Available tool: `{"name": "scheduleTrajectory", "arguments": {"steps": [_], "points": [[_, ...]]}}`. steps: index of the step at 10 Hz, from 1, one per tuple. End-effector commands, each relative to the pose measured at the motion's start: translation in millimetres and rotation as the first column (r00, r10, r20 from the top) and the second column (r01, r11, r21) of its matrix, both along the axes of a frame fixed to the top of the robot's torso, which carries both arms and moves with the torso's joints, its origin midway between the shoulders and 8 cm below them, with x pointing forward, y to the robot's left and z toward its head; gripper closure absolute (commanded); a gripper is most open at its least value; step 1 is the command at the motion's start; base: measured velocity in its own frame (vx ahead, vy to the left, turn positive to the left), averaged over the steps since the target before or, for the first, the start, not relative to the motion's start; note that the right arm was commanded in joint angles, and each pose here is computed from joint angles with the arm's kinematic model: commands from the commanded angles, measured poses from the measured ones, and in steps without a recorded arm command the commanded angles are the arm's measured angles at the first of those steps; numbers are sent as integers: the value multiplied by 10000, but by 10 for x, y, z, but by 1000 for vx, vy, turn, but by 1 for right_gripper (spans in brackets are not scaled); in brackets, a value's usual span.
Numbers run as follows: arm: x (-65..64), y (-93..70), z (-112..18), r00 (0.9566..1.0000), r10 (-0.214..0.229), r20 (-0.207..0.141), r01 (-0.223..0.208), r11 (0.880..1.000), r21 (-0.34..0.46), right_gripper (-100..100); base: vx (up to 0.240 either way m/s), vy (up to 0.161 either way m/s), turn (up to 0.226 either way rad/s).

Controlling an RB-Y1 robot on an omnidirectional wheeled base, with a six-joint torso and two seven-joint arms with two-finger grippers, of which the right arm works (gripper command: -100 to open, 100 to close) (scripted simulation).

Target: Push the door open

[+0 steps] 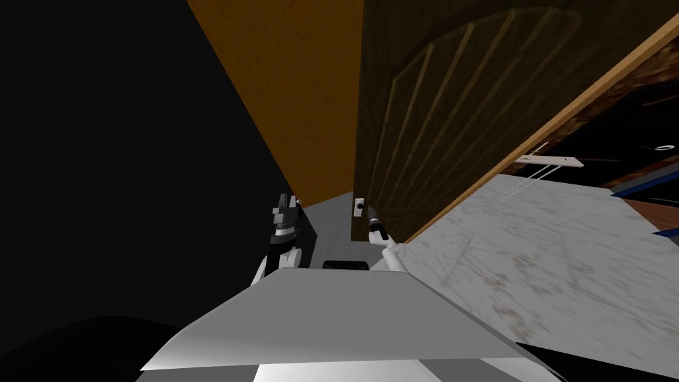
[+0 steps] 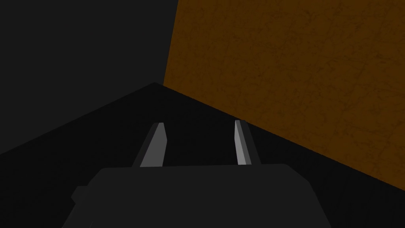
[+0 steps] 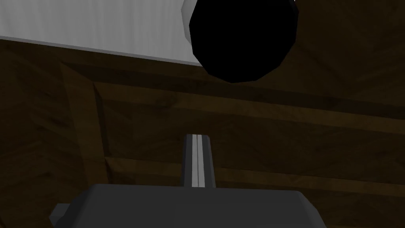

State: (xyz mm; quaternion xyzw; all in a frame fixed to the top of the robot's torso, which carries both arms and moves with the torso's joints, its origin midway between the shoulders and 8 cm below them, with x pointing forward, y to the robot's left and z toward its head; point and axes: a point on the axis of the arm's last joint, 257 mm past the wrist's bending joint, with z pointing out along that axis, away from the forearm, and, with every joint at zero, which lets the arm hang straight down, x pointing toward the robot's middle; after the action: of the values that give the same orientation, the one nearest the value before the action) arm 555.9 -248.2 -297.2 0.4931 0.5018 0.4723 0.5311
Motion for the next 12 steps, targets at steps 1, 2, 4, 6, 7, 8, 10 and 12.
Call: {"name": "scheduleTrajectory", "arguments": {"steps": [1,2,4,6,7,8,10,12], "points": [[2,64,3,10000,68,-21,-68,10000,59,-100,-247,75,-15],[4,152,5,9999,137,-36,-137,9998,174,-100,-307,123,-28],[5,356,8,9996,269,-60,-266,9984,499,-100,-271,80,-29],[24,387,12,9996,287,-66,-283,9980,561,-100,-141,40,-6],[26,248,16,9998,211,-25,-211,9994,268,-100,118,-14,25],[25,226,18,9998,196,-14,-196,9996,223,-100,179,-32,21],[23,169,22,9999,143,32,-143,9998,120,-100,211,0,22],[15,185,20,9999,100,84,-101,9998,186,-100,267,-10,28]]}}
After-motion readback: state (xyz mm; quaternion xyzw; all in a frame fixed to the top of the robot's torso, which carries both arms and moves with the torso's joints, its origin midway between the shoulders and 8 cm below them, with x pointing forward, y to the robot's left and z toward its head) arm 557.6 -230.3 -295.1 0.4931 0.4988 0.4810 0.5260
